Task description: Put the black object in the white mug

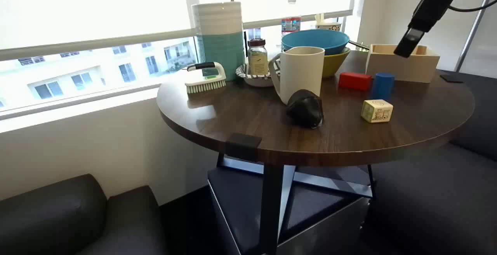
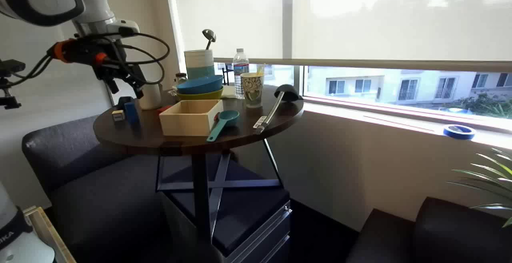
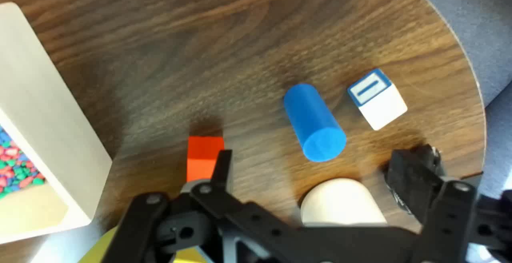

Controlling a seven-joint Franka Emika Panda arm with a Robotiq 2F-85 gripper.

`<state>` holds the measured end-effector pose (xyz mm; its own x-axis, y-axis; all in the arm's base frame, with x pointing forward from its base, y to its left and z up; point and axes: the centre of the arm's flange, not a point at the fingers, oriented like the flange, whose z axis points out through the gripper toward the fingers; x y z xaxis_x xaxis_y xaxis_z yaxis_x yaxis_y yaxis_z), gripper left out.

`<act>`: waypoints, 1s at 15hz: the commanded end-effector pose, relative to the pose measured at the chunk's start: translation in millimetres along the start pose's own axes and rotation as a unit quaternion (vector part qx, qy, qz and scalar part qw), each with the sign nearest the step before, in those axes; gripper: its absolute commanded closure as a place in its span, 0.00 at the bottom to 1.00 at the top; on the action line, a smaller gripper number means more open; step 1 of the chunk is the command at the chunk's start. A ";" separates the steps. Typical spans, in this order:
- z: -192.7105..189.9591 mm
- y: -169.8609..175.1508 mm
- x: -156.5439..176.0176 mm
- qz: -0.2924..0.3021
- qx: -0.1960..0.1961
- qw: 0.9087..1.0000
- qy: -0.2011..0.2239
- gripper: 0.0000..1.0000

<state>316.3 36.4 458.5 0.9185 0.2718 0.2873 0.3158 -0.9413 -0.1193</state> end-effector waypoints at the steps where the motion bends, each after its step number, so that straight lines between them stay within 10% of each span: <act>1: 8.2 -0.1 -5.2 0.001 0.003 1.000 -0.013 0.00; 10: 23.2 0.4 -12.3 0.003 0.005 0.999 -0.032 0.00; 15: 14.2 -56.2 25.3 -0.051 0.029 0.997 -0.042 0.00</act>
<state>315.7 59.0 453.9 0.9135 0.3318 0.2353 0.3656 -0.9233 -0.1174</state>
